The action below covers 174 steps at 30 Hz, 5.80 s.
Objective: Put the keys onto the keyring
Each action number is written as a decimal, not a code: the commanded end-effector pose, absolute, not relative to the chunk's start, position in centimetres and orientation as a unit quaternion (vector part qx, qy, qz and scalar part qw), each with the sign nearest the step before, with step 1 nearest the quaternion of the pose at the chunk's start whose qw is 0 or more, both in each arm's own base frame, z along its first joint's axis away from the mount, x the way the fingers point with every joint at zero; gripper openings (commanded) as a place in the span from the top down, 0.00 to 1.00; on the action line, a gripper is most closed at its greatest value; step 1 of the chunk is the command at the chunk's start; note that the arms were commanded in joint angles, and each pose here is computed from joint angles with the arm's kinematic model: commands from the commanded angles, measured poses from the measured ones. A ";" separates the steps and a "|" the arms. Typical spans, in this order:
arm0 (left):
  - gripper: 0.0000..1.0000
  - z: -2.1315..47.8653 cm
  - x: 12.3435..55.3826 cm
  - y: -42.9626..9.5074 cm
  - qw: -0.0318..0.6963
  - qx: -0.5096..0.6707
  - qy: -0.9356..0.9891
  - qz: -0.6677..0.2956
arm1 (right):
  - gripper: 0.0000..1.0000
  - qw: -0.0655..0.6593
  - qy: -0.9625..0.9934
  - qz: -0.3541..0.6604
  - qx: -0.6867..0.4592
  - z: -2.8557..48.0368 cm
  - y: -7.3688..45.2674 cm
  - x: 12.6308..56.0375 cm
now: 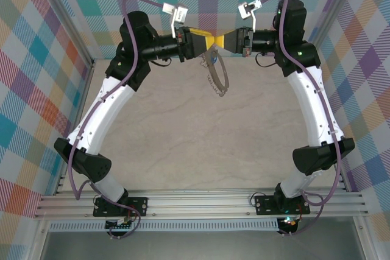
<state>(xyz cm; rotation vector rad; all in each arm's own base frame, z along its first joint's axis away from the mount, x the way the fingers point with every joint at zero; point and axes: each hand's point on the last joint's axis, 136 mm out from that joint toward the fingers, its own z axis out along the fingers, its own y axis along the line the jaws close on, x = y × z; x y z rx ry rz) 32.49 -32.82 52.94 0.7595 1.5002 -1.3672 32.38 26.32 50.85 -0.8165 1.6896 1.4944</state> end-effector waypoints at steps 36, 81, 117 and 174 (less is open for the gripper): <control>0.83 52.5 30.5 -34.0 0.444 0.333 0.600 -0.576 | 1.00 0.393 0.638 0.572 -0.334 52.5 25.5 30.4; 1.00 58.1 32.2 -33.4 0.510 0.250 0.523 -0.636 | 0.46 0.427 0.607 0.610 -0.277 52.8 25.5 31.6; 1.00 56.6 31.7 -34.3 0.494 0.228 0.525 -0.654 | 1.00 0.398 0.605 0.627 -0.287 53.4 29.0 31.6; 1.00 57.8 32.8 -33.9 0.500 0.175 0.501 -0.685 | 0.64 0.468 0.589 0.622 -0.216 56.6 23.8 32.3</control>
